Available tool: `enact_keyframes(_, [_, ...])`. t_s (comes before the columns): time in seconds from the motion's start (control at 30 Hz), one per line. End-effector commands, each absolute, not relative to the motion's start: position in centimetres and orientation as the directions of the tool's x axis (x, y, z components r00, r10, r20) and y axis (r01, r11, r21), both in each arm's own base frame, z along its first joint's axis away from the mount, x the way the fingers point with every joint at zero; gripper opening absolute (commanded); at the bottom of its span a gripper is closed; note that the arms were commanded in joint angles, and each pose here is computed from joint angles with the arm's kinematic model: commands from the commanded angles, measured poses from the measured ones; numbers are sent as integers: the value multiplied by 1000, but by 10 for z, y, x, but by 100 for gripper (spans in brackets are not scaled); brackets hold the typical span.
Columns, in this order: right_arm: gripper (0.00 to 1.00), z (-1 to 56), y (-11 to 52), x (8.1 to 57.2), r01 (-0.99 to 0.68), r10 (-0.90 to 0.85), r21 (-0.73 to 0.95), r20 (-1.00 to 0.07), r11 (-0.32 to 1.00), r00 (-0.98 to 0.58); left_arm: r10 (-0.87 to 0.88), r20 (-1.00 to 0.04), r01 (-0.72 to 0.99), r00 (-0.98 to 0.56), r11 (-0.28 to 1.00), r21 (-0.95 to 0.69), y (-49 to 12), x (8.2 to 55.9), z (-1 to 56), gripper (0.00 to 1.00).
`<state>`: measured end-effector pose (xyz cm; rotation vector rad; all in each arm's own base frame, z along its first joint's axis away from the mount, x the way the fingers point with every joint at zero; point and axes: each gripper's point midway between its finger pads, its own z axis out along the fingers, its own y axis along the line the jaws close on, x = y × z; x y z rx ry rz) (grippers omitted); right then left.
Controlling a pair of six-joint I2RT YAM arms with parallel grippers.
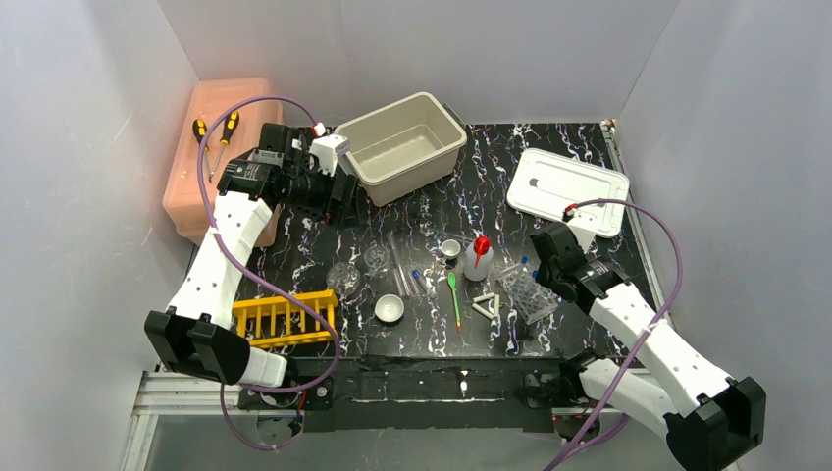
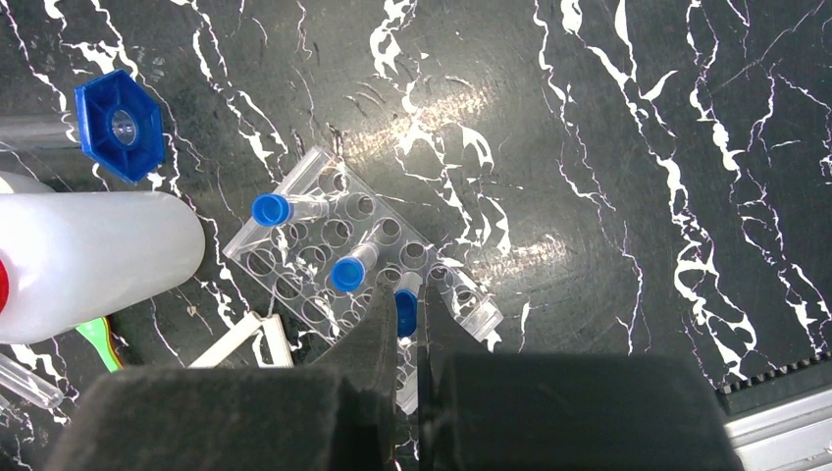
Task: Organize the chemistry lab equipment
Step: Insert the test tube into the slot of the test tube rack.
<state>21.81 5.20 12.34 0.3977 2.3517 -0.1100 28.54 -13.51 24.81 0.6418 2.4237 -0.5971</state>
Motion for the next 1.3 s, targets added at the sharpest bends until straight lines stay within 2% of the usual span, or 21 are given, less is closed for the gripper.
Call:
enact_keyframes(0.0, [1,123,51,225,342,268,35,-698,939,-665,316,-617,570,-720,777,-267,-134,282,251,98])
enact_keyframes(0.5, [1,137,52,218,339,281,51,-681,940,-676,323,-623,576,-712,777,-255,-133,282,250,98])
enact_keyframes(1.27, [1,115,49,207,381,314,36,-644,924,-698,335,-635,586,-696,776,-234,-131,282,252,98])
